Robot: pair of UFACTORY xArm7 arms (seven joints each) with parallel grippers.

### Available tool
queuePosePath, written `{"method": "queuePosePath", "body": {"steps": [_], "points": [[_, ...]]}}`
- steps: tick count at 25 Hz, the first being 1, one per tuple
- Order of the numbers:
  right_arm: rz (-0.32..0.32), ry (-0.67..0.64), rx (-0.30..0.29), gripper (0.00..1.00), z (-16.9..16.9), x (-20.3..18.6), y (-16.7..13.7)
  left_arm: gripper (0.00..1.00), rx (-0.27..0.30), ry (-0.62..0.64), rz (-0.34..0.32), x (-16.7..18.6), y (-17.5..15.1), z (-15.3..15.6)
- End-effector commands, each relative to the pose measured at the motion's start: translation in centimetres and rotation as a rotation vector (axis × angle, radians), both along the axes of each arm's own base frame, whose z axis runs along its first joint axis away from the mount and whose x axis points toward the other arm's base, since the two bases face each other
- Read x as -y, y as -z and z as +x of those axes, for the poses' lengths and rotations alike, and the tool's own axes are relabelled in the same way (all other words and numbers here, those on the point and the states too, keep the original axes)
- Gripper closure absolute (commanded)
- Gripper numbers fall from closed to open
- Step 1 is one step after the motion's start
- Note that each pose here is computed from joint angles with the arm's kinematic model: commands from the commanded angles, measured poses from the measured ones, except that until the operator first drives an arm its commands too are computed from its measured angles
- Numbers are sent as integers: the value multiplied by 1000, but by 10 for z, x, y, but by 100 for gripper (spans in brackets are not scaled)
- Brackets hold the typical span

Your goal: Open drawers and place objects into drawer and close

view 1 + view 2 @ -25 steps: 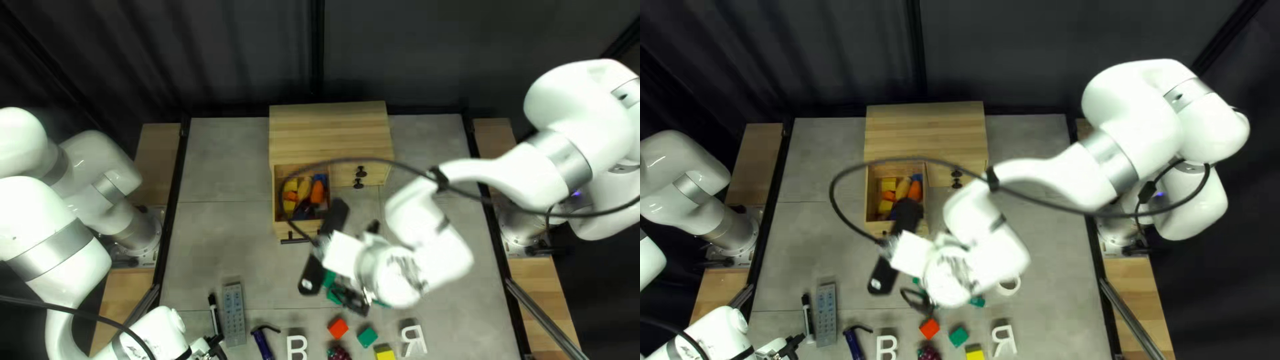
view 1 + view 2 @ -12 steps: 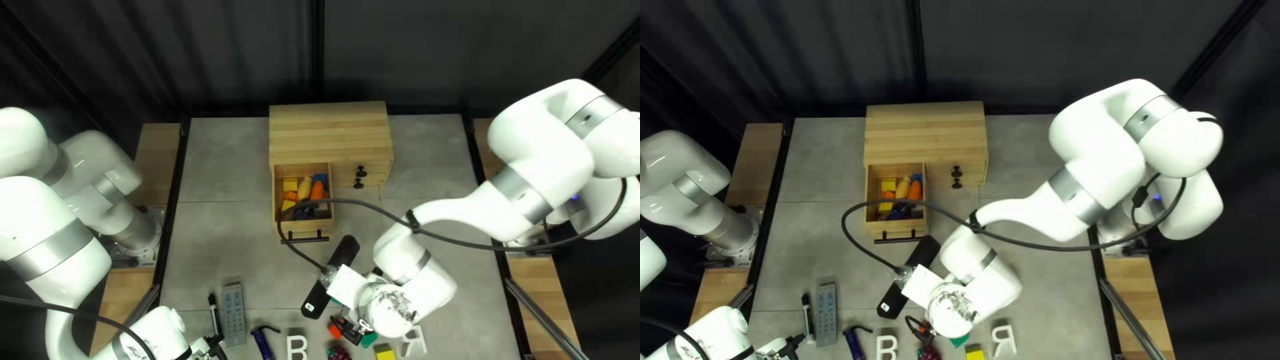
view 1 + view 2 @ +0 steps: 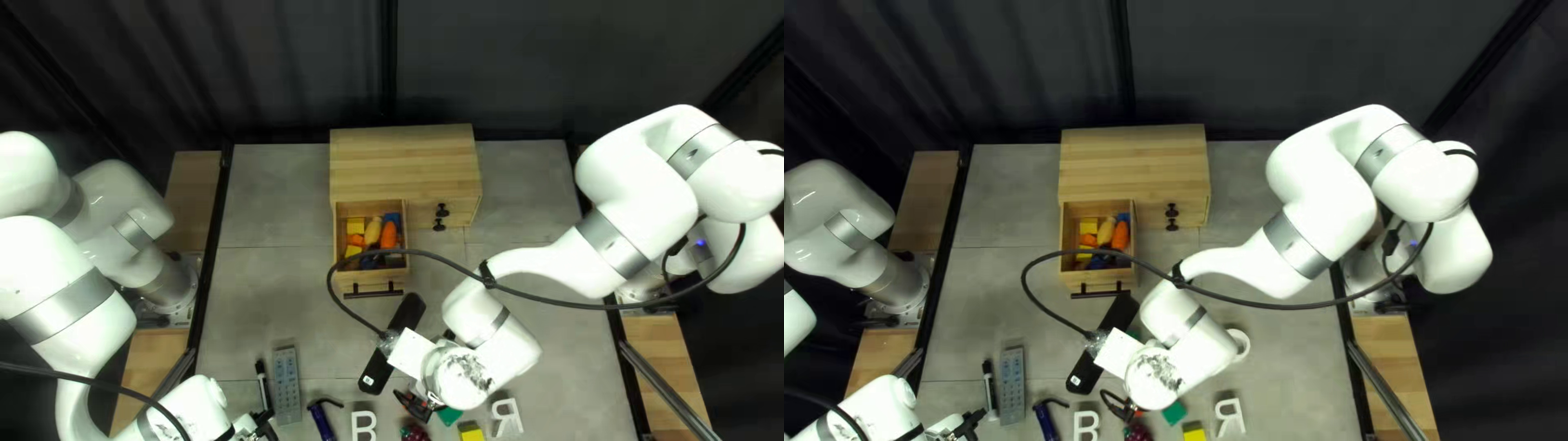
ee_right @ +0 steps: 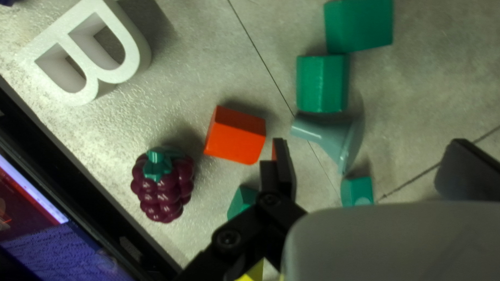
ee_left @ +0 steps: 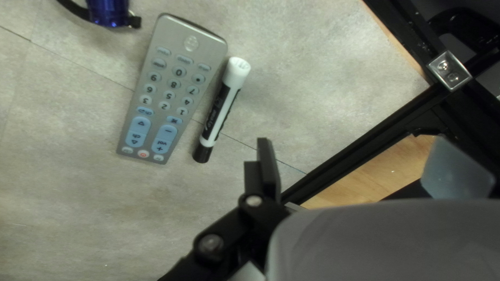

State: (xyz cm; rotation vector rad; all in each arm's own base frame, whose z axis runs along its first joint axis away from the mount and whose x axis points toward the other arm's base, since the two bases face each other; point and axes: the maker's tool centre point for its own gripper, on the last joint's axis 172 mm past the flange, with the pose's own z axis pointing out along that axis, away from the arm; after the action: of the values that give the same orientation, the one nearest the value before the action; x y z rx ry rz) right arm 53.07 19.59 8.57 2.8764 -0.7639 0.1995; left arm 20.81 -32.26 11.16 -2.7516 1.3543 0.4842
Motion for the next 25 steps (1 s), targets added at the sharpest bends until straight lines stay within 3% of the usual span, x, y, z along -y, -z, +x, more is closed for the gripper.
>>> {"method": "queuePosePath", "body": {"steps": [1, 25], "points": [[8, -7, 0, 0, 10, 4, 8, 0, 0, 0, 0, 0, 0, 0], [46, -5, 11, 0, 16, 14, 55, 0, 0, 0, 0, 0, 0, 0]]}}
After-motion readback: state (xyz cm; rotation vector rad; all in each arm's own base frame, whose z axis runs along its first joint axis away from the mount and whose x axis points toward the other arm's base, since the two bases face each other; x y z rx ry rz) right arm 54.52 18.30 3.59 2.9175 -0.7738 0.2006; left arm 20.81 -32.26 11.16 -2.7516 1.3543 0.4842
